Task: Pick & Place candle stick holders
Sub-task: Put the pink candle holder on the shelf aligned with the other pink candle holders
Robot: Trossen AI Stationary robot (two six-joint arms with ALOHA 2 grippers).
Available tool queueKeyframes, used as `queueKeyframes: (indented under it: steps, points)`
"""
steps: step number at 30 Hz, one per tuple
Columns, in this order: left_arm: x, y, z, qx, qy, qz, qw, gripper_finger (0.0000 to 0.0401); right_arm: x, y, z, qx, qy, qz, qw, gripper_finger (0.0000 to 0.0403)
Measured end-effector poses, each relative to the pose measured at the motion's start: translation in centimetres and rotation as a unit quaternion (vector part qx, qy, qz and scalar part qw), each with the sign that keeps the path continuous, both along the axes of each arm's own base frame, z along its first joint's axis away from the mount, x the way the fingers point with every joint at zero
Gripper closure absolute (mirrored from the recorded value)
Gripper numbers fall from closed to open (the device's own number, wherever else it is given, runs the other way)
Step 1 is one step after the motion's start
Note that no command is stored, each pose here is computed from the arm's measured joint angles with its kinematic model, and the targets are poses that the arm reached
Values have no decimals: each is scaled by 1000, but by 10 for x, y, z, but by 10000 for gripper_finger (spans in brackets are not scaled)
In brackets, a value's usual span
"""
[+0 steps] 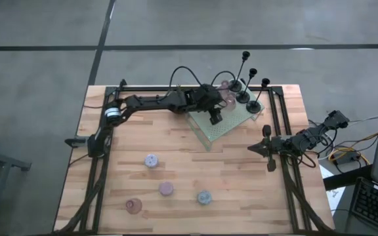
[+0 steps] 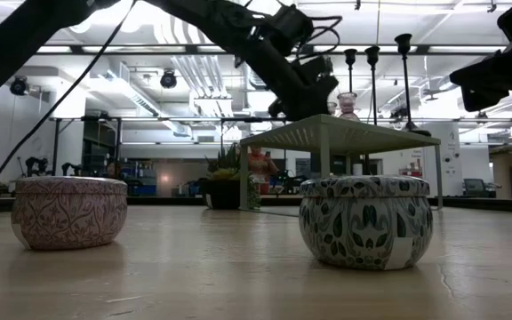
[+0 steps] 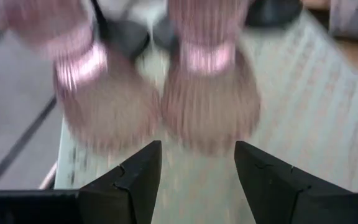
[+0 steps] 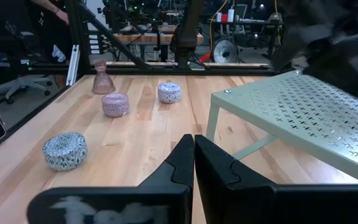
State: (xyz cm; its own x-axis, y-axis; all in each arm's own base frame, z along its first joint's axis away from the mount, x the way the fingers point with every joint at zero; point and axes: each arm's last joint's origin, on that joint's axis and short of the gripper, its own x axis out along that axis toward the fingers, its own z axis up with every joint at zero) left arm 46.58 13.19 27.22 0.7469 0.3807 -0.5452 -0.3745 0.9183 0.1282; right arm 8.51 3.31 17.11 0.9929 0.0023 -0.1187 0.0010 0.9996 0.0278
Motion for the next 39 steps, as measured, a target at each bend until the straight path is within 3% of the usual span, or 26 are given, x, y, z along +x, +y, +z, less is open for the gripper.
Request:
queueKeyframes:
  steps: [4, 8, 18, 26, 34, 39]
  points:
    - [-19, -10, 16, -31, 46, -2, 998, 195, 0, 0, 0, 2, 0, 0, 1000, 394]
    - [-46, -31, 46, -76, 74, -47, 993, 195, 0, 0, 0, 0, 0, 0, 1000, 394]
    - [-120, -115, 94, -102, 186, -120, 970, 194, 0, 0, 0, 0, 0, 0, 1000, 394]
    - [-184, -178, 96, -132, 182, -113, 968, 195, 0, 0, 0, 0, 0, 0, 1000, 394]
    - [-249, -226, 67, -183, 190, -82, 961, 195, 0, 0, 0, 1, 0, 0, 1000, 394]
    - [-277, -247, 49, -227, 203, -62, 950, 195, 0, 0, 0, 0, 0, 0, 1000, 394]
